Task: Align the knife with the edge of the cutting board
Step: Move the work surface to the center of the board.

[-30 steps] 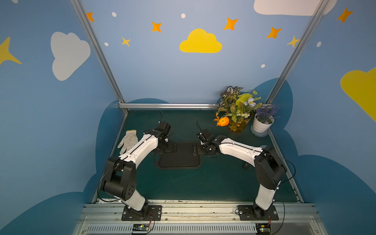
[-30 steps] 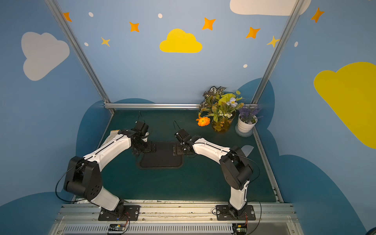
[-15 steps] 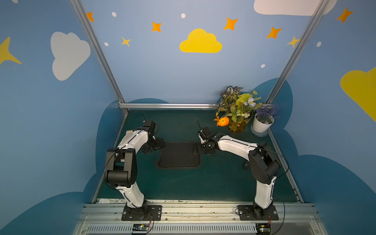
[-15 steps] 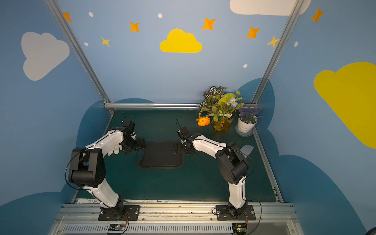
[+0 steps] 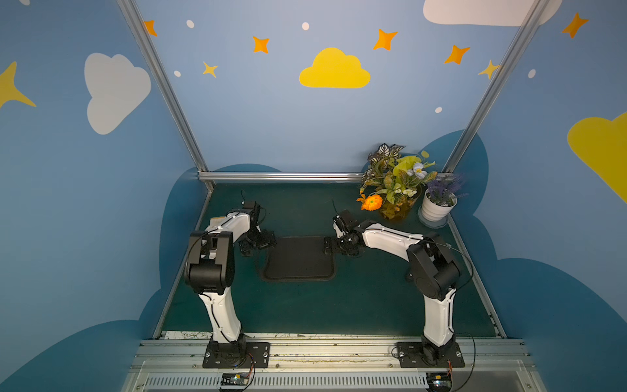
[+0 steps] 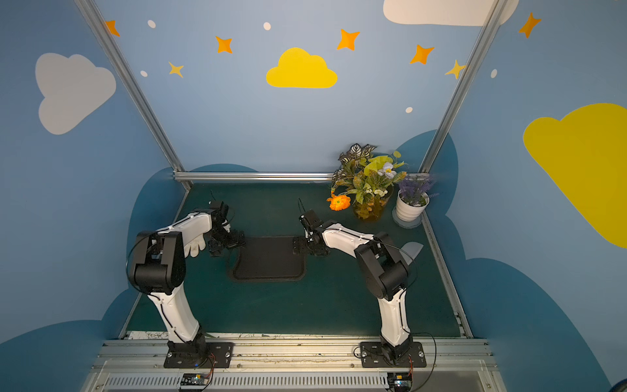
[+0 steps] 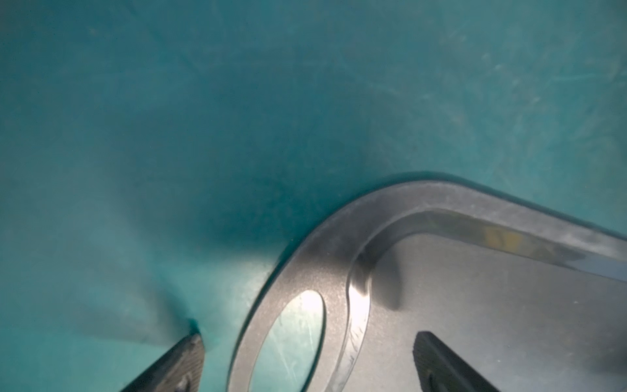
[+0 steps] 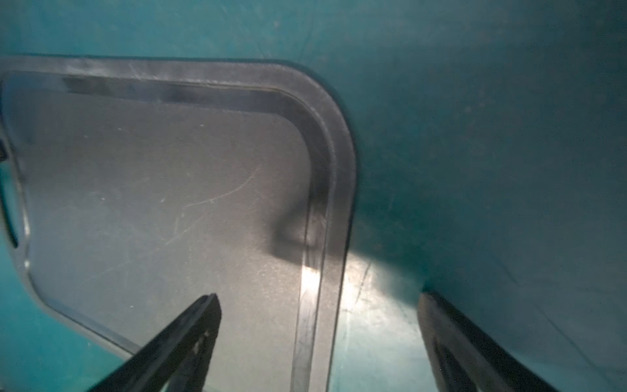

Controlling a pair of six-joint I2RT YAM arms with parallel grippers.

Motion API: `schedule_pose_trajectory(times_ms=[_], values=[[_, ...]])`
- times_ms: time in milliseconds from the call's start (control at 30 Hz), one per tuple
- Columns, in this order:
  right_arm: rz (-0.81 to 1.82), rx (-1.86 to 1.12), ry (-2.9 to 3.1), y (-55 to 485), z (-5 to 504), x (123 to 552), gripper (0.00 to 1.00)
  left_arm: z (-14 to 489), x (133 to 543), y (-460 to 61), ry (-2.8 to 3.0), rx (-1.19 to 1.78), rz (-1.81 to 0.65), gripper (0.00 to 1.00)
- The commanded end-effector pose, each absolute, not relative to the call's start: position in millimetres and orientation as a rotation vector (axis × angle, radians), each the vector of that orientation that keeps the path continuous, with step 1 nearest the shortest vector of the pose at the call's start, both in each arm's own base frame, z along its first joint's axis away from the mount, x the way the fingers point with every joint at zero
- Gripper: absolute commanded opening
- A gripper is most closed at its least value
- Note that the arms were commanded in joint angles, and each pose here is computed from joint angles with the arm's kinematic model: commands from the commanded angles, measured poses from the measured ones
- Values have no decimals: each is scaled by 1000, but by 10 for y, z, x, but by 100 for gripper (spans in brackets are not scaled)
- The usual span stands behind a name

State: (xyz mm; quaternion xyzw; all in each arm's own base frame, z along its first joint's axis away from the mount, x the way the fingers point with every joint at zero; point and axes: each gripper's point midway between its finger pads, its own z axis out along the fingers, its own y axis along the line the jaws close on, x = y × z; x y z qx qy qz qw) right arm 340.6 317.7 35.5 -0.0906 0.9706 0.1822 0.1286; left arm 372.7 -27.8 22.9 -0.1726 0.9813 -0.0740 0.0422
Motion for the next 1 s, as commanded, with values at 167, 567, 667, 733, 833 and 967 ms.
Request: schedule_pose_trajectory(times_ms=[167, 567, 667, 733, 833, 967], values=[[555, -265, 2819, 3305, 269, 3395, 96, 33, 3525, -465, 3121, -510, -271, 100], [501, -237, 2841, 3271, 175, 3229, 96, 12, 3305, -770, 3189, -454, -274, 100], [498, -226, 2838, 3277, 170, 3200, 96, 1, 3247, -878, 3203, -425, -283, 100], [494, -213, 2838, 3263, 162, 3181, 96, 5, 3211, -930, 3209, -411, -285, 100], [489, -198, 2839, 3228, 152, 3146, 96, 25, 3168, -1011, 3207, -396, -291, 100], [468, -190, 2845, 3156, 135, 3104, 96, 35, 3110, -1134, 3194, -388, -324, 100]])
